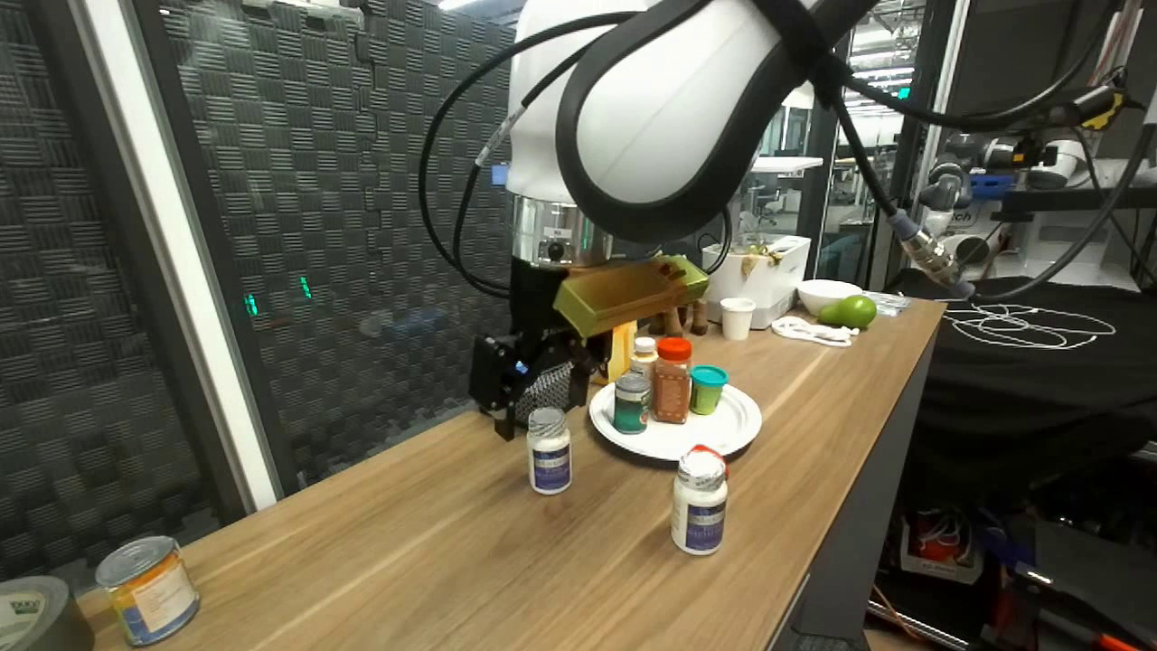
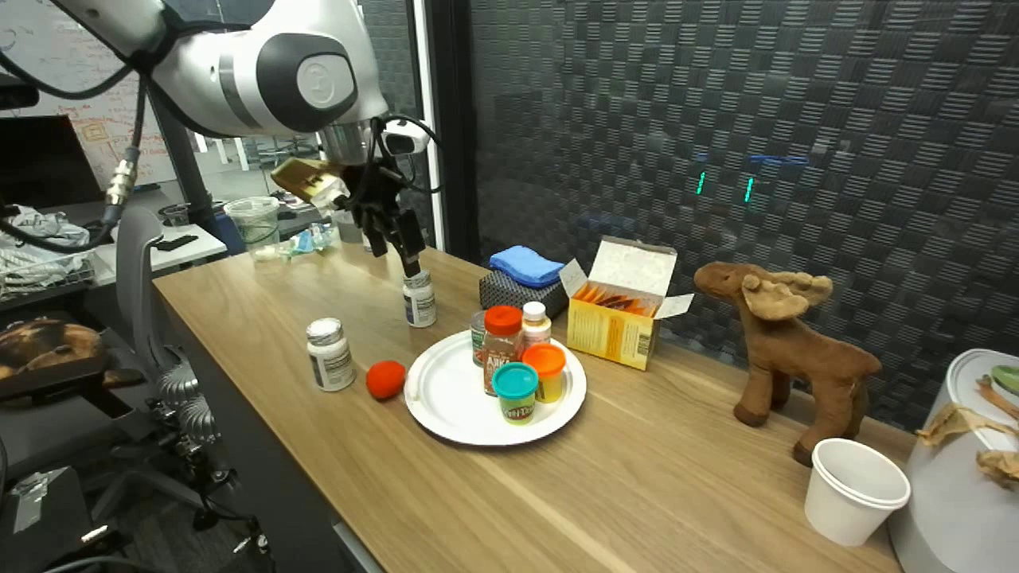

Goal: Put the bottles on the tray

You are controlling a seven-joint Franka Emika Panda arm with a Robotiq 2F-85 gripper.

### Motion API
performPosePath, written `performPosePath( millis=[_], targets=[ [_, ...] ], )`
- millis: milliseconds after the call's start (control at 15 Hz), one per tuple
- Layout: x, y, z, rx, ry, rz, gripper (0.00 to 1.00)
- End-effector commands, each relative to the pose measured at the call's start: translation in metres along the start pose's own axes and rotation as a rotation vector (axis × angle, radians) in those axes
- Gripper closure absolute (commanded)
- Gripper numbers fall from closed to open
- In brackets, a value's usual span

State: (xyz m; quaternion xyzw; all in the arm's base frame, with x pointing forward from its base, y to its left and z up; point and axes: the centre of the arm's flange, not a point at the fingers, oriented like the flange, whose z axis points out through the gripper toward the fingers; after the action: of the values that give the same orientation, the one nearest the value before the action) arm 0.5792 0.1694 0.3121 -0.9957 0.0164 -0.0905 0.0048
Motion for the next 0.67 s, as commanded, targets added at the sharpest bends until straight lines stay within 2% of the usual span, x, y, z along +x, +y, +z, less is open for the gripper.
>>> performPosePath(
  millis=[0, 467, 533, 600],
  targets=[
    [0.014, 0.001, 0.003, -0.015, 0.048, -0.021, 0.00],
    [0.020, 0.009, 0.017, -0.032, 0.045, -0.028, 0.01],
    [0.021, 0.008, 0.018, -0.031, 0.043, -0.026, 0.26],
    [0.021, 0.007, 0.019, -0.029, 0.040, -0.026, 0.26]
  ],
)
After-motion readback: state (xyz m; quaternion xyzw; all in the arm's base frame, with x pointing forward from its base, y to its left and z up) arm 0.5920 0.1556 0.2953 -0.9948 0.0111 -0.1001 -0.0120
